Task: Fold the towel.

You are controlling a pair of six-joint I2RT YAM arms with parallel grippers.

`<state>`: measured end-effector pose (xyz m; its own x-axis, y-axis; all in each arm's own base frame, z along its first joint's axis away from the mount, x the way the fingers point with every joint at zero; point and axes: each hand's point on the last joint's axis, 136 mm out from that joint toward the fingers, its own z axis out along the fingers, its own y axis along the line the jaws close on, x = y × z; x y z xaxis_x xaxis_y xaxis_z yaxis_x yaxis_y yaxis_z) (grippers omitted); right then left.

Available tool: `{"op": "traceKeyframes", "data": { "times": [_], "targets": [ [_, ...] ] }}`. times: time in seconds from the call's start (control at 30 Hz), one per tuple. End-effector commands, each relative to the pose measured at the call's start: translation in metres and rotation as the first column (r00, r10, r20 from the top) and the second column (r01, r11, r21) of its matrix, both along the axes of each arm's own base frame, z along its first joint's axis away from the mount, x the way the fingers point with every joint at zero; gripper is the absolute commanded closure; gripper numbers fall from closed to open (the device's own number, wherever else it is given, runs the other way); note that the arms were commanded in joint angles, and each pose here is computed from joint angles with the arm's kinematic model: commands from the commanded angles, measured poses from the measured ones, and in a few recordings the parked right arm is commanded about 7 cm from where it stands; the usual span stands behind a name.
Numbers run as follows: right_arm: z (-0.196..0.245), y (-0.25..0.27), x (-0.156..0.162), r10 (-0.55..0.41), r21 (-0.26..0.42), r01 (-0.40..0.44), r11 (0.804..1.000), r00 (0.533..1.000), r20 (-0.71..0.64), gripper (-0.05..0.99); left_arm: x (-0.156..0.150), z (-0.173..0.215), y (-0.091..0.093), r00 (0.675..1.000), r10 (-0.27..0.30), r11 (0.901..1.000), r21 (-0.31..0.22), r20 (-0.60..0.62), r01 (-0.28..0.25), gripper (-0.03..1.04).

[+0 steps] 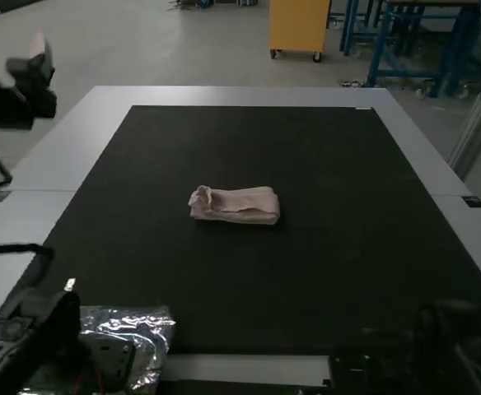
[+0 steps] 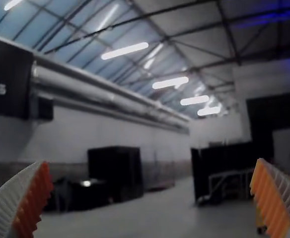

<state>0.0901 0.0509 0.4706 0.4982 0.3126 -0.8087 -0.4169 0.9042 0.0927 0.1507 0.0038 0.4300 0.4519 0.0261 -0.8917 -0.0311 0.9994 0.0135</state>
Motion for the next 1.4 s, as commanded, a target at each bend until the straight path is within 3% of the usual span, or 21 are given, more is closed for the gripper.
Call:
{"op": "traceKeyframes", "data": {
  "times": [0.0, 0.17, 0.27, 0.3, 0.37, 0.47, 0.5, 0.57, 0.63, 0.73, 0.8, 0.87, 0.93, 1.0, 1.07, 1.17, 1.27, 1.37],
  "targets": [
    [0.001, -0.009, -0.007, -0.066, 0.020, 0.066, 0.998, 0.998, -0.001, 0.02, -0.026, 0.004, 0.008, 0.997, 0.041, 0.9991, -0.012, 0.069, -0.040, 0.04],
    [-0.011, -0.029, 0.009, -0.170, 0.073, 0.175, 0.982, 0.983, -0.065, 0.02, -0.016, -0.015, 0.017, 0.996, 0.086, 0.9952, -0.045, -0.029, -0.087, 0.04],
    [-0.040, -0.032, 0.037, -0.225, -0.006, 0.226, 0.974, 0.967, -0.121, 0.02, 0.003, -0.033, 0.014, 0.996, 0.076, 0.9965, -0.031, -0.046, -0.078, 0.04],
    [-0.053, -0.033, 0.048, -0.242, -0.030, 0.240, 0.970, 0.959, -0.145, 0.02, 0.012, -0.042, 0.010, 0.997, 0.061, 0.9980, -0.013, -0.045, -0.061, 0.04],
    [-0.083, -0.038, 0.073, -0.262, -0.045, 0.258, 0.965, 0.946, -0.190, 0.02, 0.028, -0.061, -0.001, 0.998, 0.040, 0.9960, 0.081, -0.052, -0.036, 0.04],
    [-0.109, -0.053, 0.096, -0.324, -0.017, 0.326, 0.945, 0.927, -0.189, 0.02, 0.049, -0.094, -0.010, 0.996, 0.051, 0.9791, 0.200, -0.072, -0.036, 0.04],
    [-0.122, -0.058, 0.103, -0.349, -0.024, 0.352, 0.936, 0.914, -0.205, 0.02, 0.054, -0.103, -0.012, 0.996, 0.046, 0.9759, 0.216, -0.070, -0.030, 0.04],
    [-0.151, -0.061, 0.118, -0.401, -0.101, 0.388, 0.916, 0.889, -0.221, 0.02, 0.062, -0.119, -0.019, 0.997, 0.012, 0.9744, 0.225, -0.073, 0.004, 0.04],
    [-0.174, -0.066, 0.129, -0.449, -0.154, 0.423, 0.893, 0.864, -0.228, 0.02, 0.066, -0.129, -0.019, 0.998, 0.010, 0.9760, 0.218, -0.066, 0.004, 0.04],
    [-0.201, -0.095, 0.134, -0.565, -0.117, 0.556, 0.823, 0.778, -0.274, 0.02, 0.069, -0.138, -0.017, 0.999, 0.013, 0.9791, 0.203, -0.044, -0.004, 0.04],
    [-0.209, -0.096, 0.136, -0.577, -0.126, 0.566, 0.815, 0.772, -0.268, 0.02, 0.074, -0.151, -0.016, 0.998, 0.018, 0.9787, 0.205, -0.067, -0.004, 0.04],
    [-0.224, -0.097, 0.140, -0.600, -0.181, 0.573, 0.800, 0.752, -0.272, 0.02, 0.080, -0.168, -0.014, 0.994, 0.033, 0.9792, 0.203, -0.102, -0.012, 0.04],
    [-0.247, -0.098, 0.146, -0.604, -0.231, 0.558, 0.797, 0.720, -0.342, 0.02, 0.086, -0.189, 0.002, 0.976, 0.111, 0.9834, 0.162, -0.185, -0.081, 0.04],
    [-0.271, -0.099, 0.150, -0.611, -0.292, 0.536, 0.792, 0.679, -0.408, 0.02, 0.090, -0.207, 0.008, 0.960, 0.082, 0.9966, 0.032, -0.266, -0.076, 0.04],
    [-0.284, -0.099, 0.151, -0.611, -0.323, 0.518, 0.792, 0.656, -0.444, 0.02, 0.093, -0.224, 0.008, 0.943, 0.034, 0.9958, -0.069, -0.330, -0.061, 0.04],
    [-0.305, -0.096, 0.152, -0.612, -0.390, 0.473, 0.791, 0.620, -0.490, 0.02, 0.095, -0.250, 0.009, 0.905, 0.024, 0.9938, -0.088, -0.424, -0.068, 0.04],
    [-0.306, -0.093, 0.153, -0.601, -0.396, 0.454, 0.799, 0.631, -0.490, 0.02, 0.095, -0.254, 0.009, 0.899, 0.021, 0.9933, -0.093, -0.437, -0.069, 0.04],
    [-0.309, -0.081, 0.155, -0.554, -0.398, 0.391, 0.830, 0.665, -0.501, 0.02, 0.095, -0.253, 0.009, 0.899, 0.022, 0.9931, -0.094, -0.436, -0.070, 0.04]
  ]
}}
